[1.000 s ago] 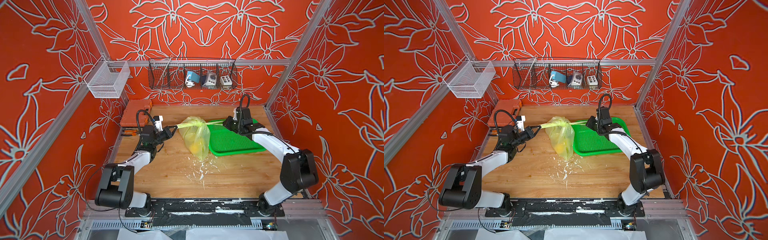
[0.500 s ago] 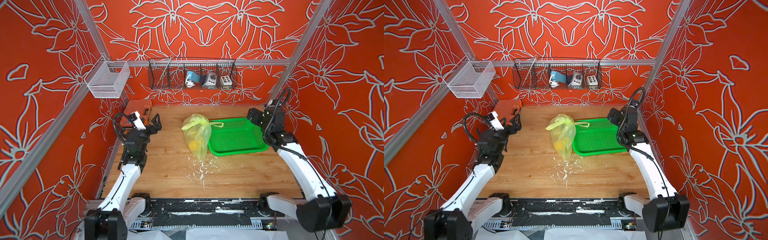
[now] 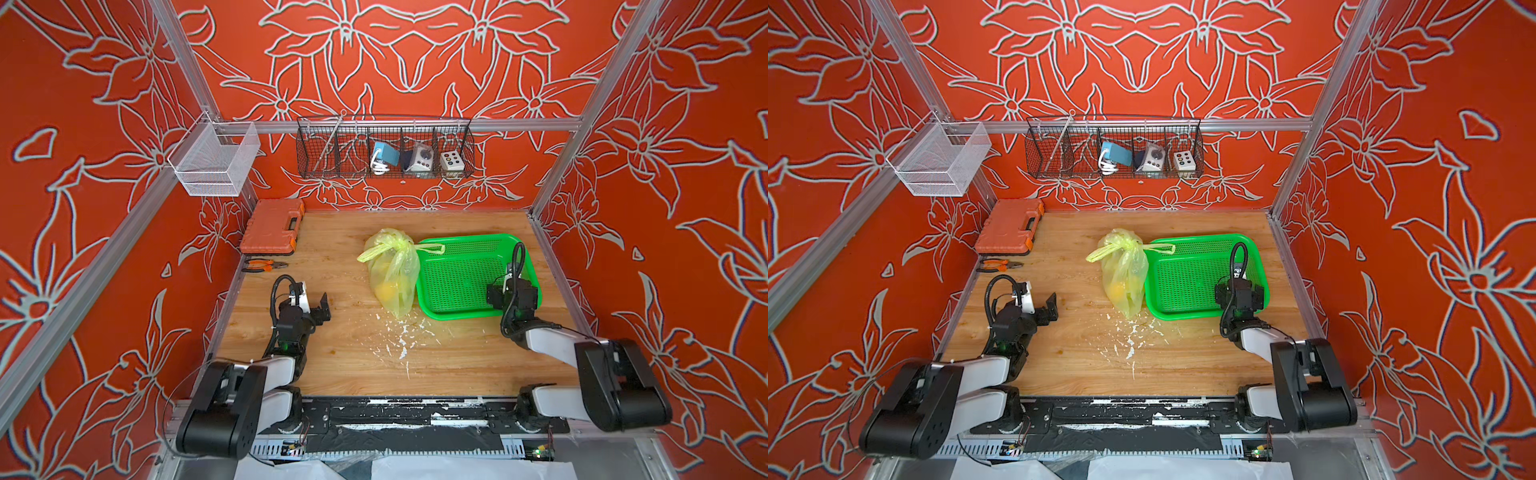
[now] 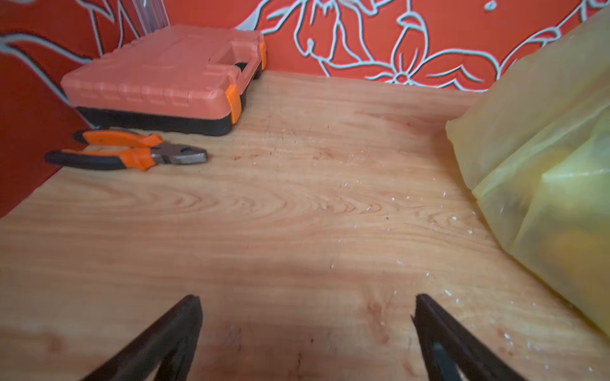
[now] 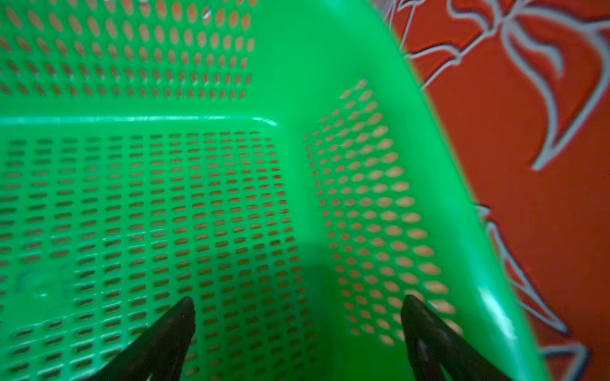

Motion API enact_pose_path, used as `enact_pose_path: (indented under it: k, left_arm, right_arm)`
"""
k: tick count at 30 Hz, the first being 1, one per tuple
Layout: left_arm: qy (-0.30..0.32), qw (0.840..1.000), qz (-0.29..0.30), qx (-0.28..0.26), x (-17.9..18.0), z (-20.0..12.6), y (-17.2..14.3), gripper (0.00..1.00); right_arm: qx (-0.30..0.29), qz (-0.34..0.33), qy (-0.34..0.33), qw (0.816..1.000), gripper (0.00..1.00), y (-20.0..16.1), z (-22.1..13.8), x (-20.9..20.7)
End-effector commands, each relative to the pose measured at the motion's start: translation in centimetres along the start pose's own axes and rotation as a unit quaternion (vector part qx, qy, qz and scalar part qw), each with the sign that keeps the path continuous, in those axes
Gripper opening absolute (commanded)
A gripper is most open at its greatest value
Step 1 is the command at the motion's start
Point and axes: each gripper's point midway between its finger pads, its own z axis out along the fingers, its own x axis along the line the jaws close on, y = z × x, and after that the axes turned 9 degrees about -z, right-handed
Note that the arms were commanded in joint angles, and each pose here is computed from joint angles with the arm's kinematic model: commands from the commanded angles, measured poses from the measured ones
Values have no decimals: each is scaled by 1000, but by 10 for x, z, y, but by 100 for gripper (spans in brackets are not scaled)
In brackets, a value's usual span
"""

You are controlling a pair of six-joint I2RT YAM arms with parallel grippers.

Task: Place the pears into plastic bags & tie knots
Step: Reset both arms

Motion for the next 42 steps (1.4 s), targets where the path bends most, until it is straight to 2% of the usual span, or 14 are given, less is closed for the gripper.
enact_pose_path:
  k: [1,3,5,10,12,15,26,27,29,31,33,36,38,42]
  left_arm:
    - [-38,996,13,-74,-17,8,30,98]
    - [-36,998,17,-42,-19,15,24,98]
    - [-37,997,17,-61,-18,13,28,98]
    - [-33,998,18,-43,-18,16,24,98]
    - [-37,998,17,-57,-19,14,29,98]
    - [-35,998,17,-52,-18,15,27,98]
    - [-40,998,20,-49,-20,14,26,98]
    - [-47,997,23,-49,-23,13,26,98]
    - [-129,989,64,-41,-50,4,20,98]
    - [-124,989,57,-48,-46,-1,18,98]
    - [-106,993,37,-43,-38,9,23,98]
    - [-128,990,47,-43,-44,5,21,98]
    - [-158,985,60,-45,-53,-2,18,98]
    - [-71,996,19,-42,-25,15,25,98]
  right_arm:
    - [-98,19,2,995,98,33,5,-4]
    - [-58,26,27,998,94,27,10,-5]
    - [-87,31,19,996,97,32,9,-8]
    - [-76,33,-15,996,98,27,2,-15]
    - [-104,-6,42,994,98,35,-2,9]
    - [-80,19,108,991,98,33,13,12]
    - [-95,18,101,990,98,35,5,10]
    - [-96,18,101,990,98,34,5,10]
    - [-132,3,136,982,98,35,-9,21]
    - [-158,21,93,983,98,30,-19,8]
    - [-143,59,33,987,98,28,-13,-15]
    - [-106,1,142,984,98,35,1,23]
    - [-139,8,132,981,98,37,-8,20]
    - [-101,36,83,991,98,32,7,3]
